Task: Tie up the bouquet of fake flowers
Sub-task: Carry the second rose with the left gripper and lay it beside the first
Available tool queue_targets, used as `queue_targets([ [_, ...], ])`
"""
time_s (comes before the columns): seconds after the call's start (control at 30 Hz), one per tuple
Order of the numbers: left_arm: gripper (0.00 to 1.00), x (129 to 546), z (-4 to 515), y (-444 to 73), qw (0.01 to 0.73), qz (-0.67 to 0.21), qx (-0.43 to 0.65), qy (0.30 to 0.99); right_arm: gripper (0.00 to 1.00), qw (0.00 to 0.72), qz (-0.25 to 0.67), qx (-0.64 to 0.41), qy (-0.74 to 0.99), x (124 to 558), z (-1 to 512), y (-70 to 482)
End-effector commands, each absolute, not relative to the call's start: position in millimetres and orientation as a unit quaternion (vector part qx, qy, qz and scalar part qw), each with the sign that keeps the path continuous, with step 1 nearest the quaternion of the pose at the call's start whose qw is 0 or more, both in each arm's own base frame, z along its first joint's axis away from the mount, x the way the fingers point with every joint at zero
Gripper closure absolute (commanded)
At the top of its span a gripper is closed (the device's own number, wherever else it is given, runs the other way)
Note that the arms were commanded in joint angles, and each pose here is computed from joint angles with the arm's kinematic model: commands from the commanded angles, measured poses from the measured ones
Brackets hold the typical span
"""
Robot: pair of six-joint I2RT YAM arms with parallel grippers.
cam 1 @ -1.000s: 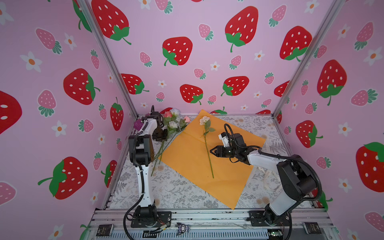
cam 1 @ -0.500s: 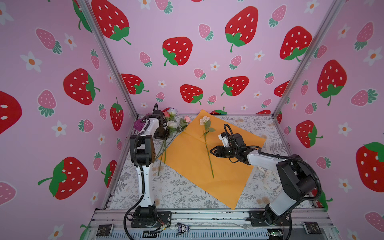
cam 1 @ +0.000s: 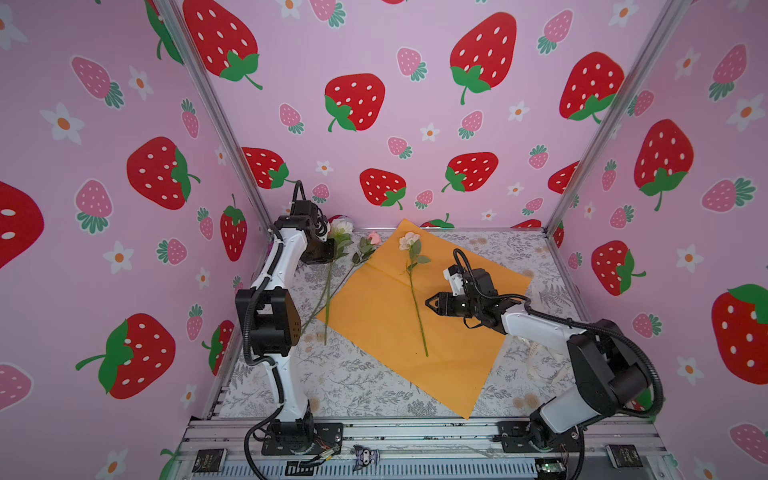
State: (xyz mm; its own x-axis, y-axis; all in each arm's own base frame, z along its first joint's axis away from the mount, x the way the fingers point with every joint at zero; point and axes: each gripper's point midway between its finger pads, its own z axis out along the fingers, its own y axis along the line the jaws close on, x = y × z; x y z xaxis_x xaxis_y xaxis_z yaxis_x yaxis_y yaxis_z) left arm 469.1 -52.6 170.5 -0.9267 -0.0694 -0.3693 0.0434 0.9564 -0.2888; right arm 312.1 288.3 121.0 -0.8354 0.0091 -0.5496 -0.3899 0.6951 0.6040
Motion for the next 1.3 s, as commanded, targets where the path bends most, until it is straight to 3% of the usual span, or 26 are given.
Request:
queue_targets([
  [0.0,1.00,463,186,-134,0.177,-0.317,-0.051,0.930,0.49,0.284,0.321,-0.059,0.902,323,115,248],
  [0.27,1.00,471,150,-237,0.141,-0.320,-0.047,0.936,0.49,0.298,0.311,-0.025,0.902,322,121,213],
  [0.6,1.00,494,93,-255,0.143,-0.252,-0.042,0.956,0.49,0.281,0.318,-0.018,0.905,308,111,210],
  [0.9,0.96,494,57,-272,0.113,-0.269,-0.030,0.956,0.49,0.272,0.321,-0.012,0.907,306,104,210],
  [1.27,0.63,475,80,-273,0.115,-0.272,-0.034,0.955,0.49,0.270,0.329,-0.013,0.905,306,104,213],
])
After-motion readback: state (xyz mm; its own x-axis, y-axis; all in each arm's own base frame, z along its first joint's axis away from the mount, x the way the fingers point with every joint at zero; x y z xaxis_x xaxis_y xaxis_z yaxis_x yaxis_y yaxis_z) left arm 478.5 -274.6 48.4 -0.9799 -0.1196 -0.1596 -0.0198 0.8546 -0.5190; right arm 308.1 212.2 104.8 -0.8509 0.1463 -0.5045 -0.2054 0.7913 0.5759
